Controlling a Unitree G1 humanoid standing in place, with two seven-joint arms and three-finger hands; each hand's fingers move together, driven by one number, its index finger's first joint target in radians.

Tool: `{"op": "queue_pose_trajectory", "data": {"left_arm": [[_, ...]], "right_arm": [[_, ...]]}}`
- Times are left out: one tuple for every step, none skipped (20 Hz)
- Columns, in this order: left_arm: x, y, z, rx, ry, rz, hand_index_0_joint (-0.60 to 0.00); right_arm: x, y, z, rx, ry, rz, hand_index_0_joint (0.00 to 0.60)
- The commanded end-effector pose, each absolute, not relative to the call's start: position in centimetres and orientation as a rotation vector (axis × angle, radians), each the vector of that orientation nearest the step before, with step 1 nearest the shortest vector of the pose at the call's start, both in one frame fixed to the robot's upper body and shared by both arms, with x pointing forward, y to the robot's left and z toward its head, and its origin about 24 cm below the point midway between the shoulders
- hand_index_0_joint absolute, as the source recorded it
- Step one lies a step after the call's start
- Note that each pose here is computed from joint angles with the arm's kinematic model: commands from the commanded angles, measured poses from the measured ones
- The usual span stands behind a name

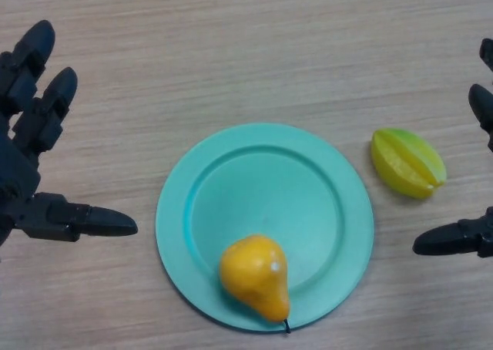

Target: Pick up the yellow pear and place it on the plate

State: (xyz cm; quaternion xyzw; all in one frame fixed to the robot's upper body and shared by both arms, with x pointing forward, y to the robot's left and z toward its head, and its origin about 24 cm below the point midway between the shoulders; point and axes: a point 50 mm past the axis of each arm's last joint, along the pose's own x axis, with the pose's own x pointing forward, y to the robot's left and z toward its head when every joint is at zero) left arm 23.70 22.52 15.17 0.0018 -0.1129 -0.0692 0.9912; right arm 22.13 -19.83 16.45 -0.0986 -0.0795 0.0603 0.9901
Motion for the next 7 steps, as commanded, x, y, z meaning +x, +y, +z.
{"op": "queue_pose_trajectory", "data": {"left_arm": [[23.05,23.69,18.71,0.09,-0.423,-0.105,0.0],[23.09,23.62,18.72,0.097,-0.432,-0.104,0.0],[23.07,23.61,18.75,0.101,-0.435,-0.104,0.0],[23.08,23.64,18.88,0.105,-0.44,-0.102,0.0],[23.07,23.61,18.91,0.112,-0.443,-0.102,0.0],[23.03,23.56,18.9,0.124,-0.446,-0.099,0.0],[23.03,23.54,18.9,0.13,-0.447,-0.097,0.0]], "right_arm": [[21.16,-20.06,19.98,-0.246,-0.41,0.113,0.0],[21.15,-19.95,19.95,-0.241,-0.411,0.116,0.0],[21.13,-19.82,19.93,-0.236,-0.413,0.119,0.0],[21.08,-19.59,19.91,-0.225,-0.406,0.13,0.0],[21.06,-19.44,19.93,-0.224,-0.403,0.138,0.0],[21.03,-19.32,19.95,-0.232,-0.394,0.152,0.0],[21.02,-19.29,19.88,-0.232,-0.387,0.157,0.0]]}}
